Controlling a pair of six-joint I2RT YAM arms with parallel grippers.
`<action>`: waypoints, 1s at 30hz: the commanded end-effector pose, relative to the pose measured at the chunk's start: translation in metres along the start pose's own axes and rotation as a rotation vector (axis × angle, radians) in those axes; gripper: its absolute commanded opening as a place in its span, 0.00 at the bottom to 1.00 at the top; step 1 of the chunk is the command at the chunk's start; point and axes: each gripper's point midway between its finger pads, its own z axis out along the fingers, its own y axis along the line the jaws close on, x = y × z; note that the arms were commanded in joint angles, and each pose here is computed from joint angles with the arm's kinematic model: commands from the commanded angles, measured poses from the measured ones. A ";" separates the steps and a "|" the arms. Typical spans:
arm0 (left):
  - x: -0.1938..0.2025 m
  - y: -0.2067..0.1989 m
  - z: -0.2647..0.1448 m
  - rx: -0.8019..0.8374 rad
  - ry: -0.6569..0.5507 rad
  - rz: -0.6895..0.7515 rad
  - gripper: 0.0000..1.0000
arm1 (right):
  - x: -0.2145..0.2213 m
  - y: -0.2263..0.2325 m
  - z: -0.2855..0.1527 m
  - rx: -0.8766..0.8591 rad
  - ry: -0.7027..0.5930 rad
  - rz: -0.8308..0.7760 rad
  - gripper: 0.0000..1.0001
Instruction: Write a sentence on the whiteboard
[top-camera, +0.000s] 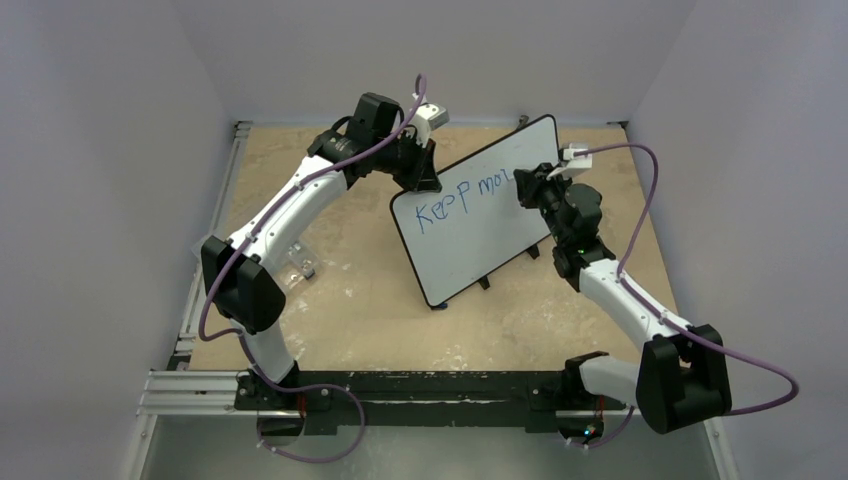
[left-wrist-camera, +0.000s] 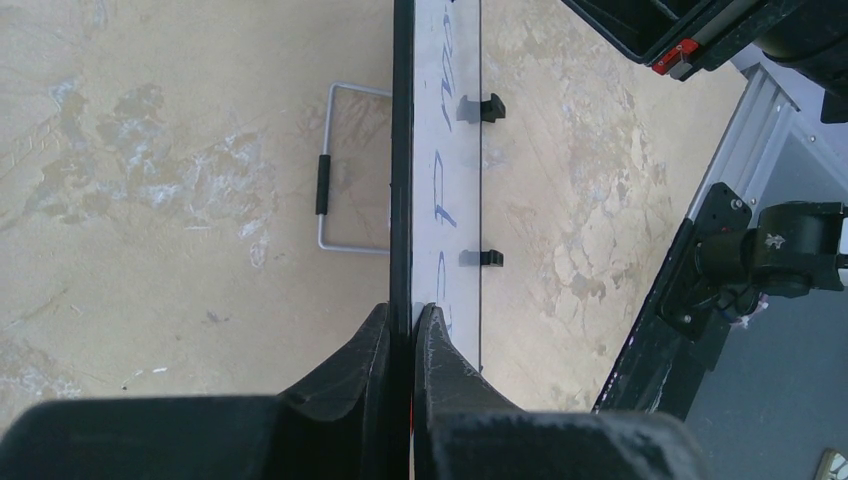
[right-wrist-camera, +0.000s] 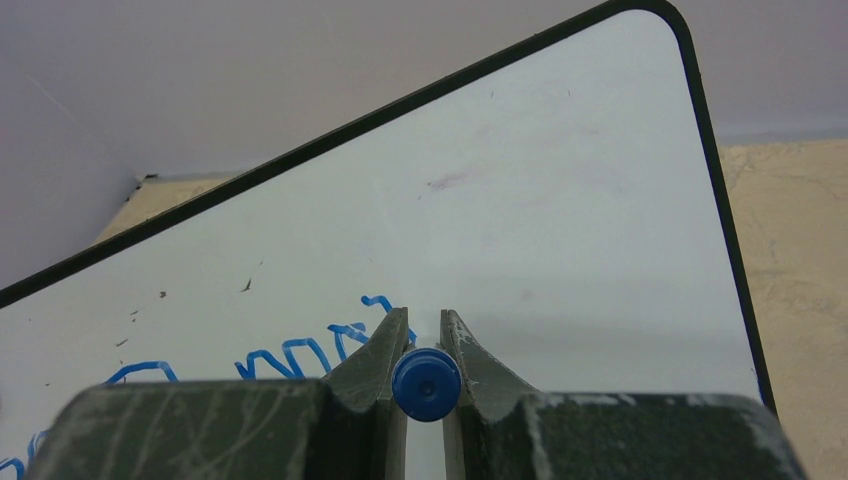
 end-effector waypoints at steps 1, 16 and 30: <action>0.000 0.035 -0.011 -0.182 0.007 0.131 0.00 | 0.007 -0.004 -0.001 0.015 0.006 0.013 0.00; -0.001 0.034 -0.009 -0.174 0.007 0.130 0.00 | -0.021 0.003 0.010 0.007 -0.036 0.004 0.00; 0.002 0.036 -0.008 -0.183 0.015 0.133 0.00 | -0.045 0.008 0.020 -0.006 -0.062 -0.006 0.00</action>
